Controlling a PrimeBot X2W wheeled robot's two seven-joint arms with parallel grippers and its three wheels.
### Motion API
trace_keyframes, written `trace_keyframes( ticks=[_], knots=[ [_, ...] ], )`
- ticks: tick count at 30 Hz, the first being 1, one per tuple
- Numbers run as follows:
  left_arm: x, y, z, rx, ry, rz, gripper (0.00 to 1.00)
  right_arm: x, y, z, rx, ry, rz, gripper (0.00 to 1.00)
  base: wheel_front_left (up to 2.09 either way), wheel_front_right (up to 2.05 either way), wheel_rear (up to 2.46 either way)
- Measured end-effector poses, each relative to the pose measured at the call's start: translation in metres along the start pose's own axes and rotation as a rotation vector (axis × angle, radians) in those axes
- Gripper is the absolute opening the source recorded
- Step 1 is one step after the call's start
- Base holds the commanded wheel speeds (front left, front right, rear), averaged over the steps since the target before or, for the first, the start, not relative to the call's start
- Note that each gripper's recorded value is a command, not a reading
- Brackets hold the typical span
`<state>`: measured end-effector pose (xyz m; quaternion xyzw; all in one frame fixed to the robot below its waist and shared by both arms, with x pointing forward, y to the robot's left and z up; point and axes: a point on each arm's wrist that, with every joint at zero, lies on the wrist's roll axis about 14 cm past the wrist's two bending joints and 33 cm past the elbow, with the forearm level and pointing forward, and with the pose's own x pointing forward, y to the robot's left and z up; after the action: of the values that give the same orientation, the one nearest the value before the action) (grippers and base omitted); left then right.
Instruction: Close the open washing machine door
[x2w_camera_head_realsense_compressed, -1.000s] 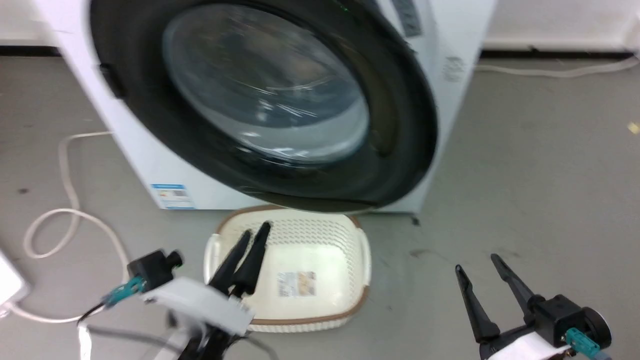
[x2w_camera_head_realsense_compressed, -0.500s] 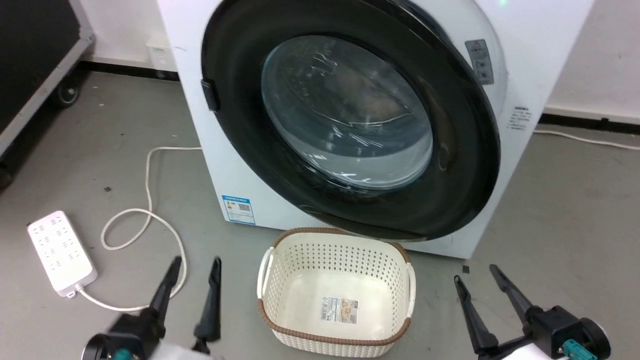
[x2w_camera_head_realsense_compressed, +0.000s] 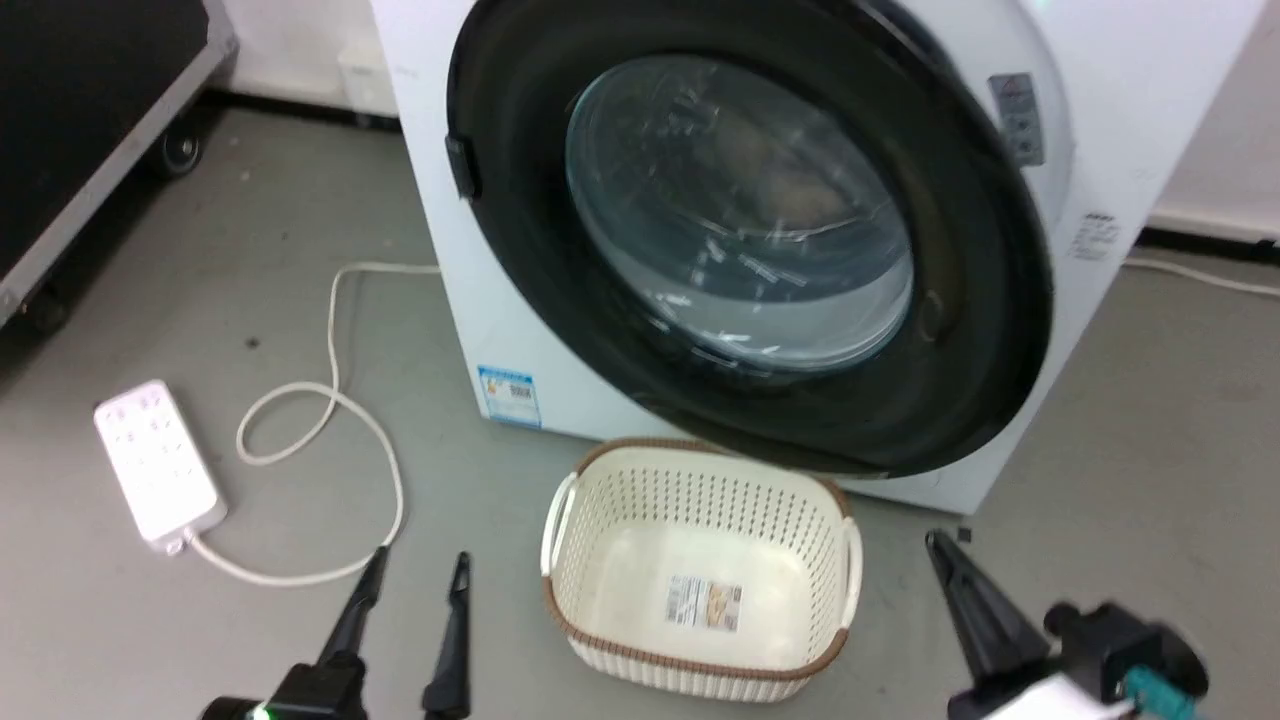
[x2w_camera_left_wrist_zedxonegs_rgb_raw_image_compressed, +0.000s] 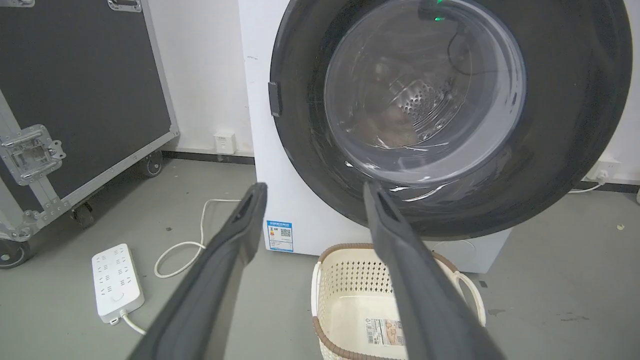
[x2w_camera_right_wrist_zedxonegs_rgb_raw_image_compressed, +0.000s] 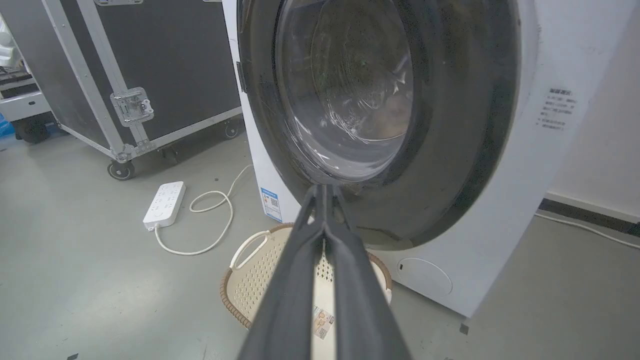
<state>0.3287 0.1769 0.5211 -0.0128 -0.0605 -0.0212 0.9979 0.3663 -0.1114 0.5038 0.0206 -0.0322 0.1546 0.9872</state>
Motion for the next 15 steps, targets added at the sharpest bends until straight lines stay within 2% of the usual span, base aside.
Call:
trace_keyframes(
  ticks=[7, 15],
  knots=[
    [0.017, -0.001, -0.010, -0.005, 0.025, 0.017, 1.00, 0.054, -0.007, 0.014, -0.069, -0.002, 0.118, 0.00, 0.00, 0.00, 0.00],
    [0.031, 0.005, -0.028, -0.004, 0.075, 0.054, 1.00, 0.121, -0.051, 0.011, -0.120, 0.081, 0.152, 0.00, 0.00, 0.00, 0.00]
  ],
)
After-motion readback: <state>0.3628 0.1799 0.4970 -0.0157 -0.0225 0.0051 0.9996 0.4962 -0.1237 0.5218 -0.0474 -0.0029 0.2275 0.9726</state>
